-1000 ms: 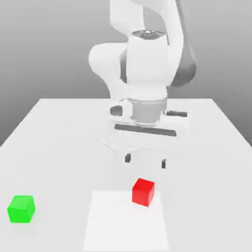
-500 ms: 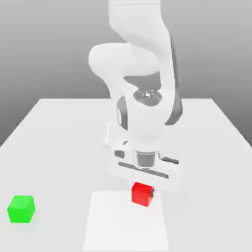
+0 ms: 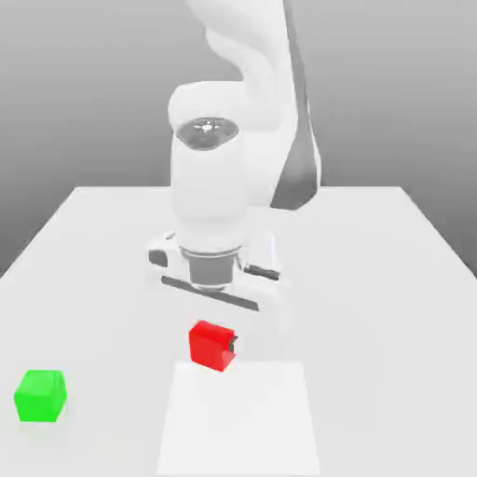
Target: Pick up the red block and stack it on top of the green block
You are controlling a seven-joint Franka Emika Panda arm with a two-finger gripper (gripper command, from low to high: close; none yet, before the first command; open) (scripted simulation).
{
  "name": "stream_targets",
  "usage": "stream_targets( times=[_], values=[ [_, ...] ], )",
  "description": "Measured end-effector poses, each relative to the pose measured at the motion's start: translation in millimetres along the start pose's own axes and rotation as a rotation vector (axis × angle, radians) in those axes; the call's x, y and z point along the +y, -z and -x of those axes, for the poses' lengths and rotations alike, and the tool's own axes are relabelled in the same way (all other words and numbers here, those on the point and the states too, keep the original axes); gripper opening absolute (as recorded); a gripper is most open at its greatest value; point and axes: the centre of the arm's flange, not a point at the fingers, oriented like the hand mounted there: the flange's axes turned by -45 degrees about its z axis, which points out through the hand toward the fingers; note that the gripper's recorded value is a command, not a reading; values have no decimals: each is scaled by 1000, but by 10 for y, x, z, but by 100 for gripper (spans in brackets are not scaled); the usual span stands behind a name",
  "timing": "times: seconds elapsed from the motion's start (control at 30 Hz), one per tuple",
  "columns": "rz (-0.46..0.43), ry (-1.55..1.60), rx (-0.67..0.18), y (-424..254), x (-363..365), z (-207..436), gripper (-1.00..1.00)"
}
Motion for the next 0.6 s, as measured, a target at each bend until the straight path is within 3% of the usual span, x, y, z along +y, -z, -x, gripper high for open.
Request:
stream_targets(
  times=[0.3, 0.47, 0.5, 0.6],
  values=[
    [10, -36, 9, 238, 1614, -818, -100],
    [13, -19, 10, -255, 1737, -895, -100],
    [14, -19, 10, -343, 1741, -891, 100],
    [14, -19, 10, -343, 1741, -891, 100]
  ],
)
